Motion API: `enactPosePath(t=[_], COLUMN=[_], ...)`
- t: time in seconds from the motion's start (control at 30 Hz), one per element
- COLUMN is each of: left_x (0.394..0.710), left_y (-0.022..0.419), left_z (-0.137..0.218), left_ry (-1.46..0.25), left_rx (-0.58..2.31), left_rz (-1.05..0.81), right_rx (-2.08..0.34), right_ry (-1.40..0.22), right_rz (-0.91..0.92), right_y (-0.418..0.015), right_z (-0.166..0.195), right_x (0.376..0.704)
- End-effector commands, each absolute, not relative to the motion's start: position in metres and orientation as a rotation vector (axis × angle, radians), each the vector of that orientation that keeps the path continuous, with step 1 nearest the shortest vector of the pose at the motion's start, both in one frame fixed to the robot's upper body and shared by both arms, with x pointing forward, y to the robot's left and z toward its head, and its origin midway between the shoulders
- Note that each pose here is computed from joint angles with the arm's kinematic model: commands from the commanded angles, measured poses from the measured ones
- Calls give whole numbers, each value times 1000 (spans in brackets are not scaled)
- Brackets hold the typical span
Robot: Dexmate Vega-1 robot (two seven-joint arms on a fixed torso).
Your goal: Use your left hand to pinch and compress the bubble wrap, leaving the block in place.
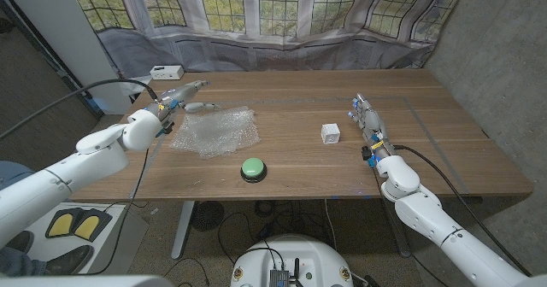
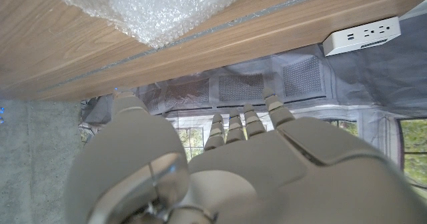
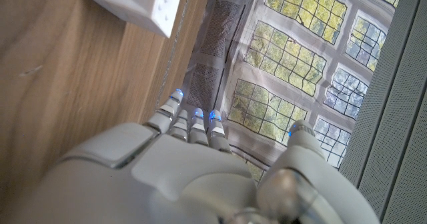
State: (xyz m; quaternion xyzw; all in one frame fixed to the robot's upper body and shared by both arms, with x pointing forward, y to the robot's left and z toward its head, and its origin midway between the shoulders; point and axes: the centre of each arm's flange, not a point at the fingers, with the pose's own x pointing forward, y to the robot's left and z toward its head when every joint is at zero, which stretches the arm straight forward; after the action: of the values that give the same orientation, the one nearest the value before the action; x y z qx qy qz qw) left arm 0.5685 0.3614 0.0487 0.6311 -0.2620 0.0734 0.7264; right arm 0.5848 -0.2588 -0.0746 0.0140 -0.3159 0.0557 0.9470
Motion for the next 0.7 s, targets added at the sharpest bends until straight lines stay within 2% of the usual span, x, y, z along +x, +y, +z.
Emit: enactPosePath(t=[0.03,0.7], left_x=[571,589], left_y=[362,353], left_z=[42,34], left_ry=[-510,-380], left_rx=[1448,1518], left_rz=[155,-24], right_rx=[31,26], right_ry=[-632,-629], right_rz=[122,116], right_y=[-256,-253], right_z=[-79,-79], right_x=[585,583])
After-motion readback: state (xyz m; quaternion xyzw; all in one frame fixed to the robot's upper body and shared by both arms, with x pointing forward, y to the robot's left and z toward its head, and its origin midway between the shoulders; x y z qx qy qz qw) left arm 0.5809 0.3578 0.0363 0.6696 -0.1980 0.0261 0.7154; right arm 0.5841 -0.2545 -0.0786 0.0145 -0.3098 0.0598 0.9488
